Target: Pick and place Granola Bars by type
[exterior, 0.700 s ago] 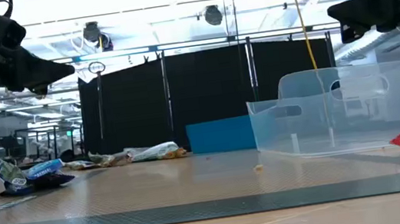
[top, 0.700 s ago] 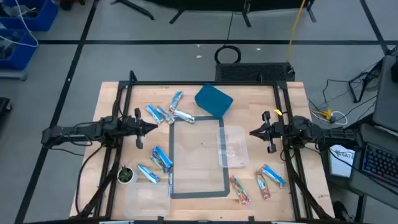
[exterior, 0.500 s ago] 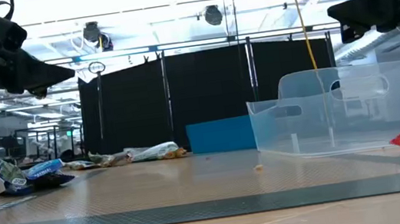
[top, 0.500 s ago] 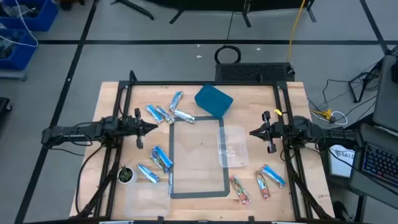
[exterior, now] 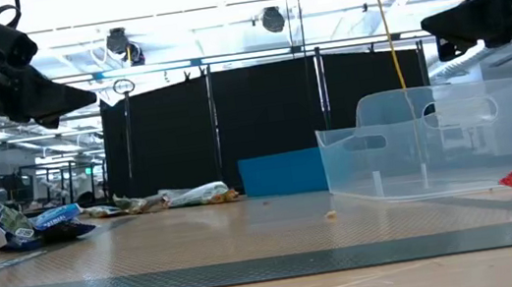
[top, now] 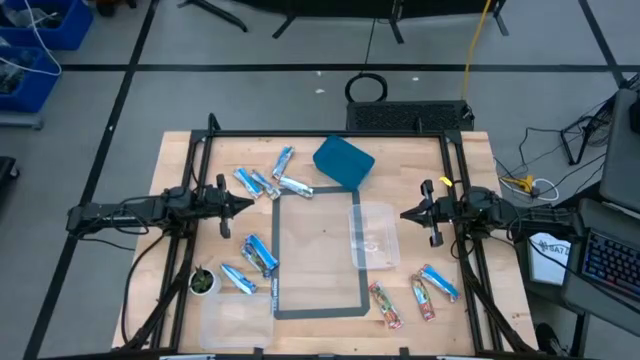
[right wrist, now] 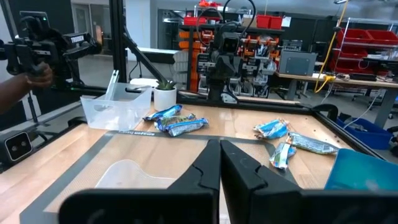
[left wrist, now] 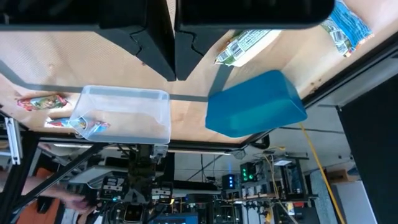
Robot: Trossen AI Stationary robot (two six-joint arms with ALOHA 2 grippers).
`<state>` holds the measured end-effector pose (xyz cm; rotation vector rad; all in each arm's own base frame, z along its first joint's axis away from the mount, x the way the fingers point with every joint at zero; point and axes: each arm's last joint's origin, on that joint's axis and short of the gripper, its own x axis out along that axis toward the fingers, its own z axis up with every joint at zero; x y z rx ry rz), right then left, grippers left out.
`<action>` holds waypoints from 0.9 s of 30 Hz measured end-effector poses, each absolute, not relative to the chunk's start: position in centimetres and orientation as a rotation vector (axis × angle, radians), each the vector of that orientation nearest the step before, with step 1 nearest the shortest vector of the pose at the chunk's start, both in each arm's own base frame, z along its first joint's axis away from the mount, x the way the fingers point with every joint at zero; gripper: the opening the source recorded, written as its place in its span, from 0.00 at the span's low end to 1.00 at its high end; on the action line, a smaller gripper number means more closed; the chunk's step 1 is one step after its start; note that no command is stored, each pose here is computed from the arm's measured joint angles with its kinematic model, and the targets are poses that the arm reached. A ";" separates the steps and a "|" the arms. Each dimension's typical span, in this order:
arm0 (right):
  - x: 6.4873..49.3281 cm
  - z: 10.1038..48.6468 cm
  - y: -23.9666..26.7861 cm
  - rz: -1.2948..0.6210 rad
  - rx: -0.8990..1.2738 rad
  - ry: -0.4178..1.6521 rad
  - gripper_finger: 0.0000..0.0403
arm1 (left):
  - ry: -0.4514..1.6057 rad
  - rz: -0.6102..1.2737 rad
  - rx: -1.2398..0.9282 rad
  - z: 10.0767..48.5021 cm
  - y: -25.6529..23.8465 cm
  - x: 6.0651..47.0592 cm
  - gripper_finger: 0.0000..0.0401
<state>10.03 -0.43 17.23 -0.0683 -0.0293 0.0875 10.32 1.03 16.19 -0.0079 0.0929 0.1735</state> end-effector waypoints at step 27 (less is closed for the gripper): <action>10.0 17.2 -0.4 0.087 -0.068 -0.029 0.01 | 0.283 0.485 -0.123 23.6 3.6 12.6 0.09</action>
